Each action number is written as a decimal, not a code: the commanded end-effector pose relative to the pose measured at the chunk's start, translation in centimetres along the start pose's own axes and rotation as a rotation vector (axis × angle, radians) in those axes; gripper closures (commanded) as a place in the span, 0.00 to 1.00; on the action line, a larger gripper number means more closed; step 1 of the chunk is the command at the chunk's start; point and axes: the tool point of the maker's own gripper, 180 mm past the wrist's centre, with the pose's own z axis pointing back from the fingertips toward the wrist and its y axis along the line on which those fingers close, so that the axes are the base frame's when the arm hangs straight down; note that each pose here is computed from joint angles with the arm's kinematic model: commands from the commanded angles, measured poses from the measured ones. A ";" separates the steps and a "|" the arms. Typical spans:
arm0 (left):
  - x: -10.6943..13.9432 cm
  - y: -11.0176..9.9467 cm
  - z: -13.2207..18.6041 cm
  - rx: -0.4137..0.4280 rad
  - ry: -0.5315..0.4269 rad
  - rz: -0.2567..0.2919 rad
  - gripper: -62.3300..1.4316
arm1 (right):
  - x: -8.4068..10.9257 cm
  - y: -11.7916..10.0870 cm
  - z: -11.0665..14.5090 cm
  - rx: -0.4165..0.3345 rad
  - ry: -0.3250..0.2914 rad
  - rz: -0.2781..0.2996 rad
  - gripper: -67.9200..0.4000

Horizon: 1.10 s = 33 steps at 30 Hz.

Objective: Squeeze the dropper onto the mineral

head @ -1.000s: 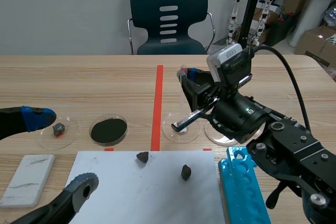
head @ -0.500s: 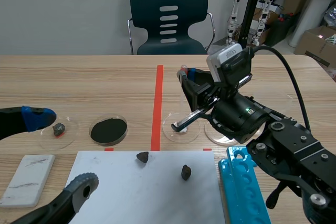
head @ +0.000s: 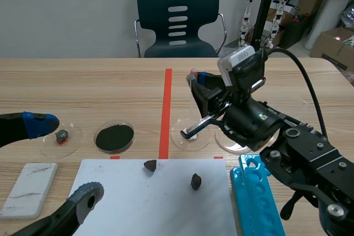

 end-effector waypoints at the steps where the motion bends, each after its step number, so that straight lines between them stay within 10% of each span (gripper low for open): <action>1: 0.5 0.0 0.1 0.007 -0.022 0.013 0.01 | 2.2 -0.6 -0.2 0.001 -0.058 0.022 0.98; 17: 0.5 0.0 0.1 0.007 -0.022 0.013 0.01 | 10.0 1.5 6.8 0.013 -0.135 0.098 0.98; 33: 0.5 0.0 0.1 0.007 -0.022 0.013 0.01 | 10.2 5.3 15.0 -0.021 0.007 -0.038 0.98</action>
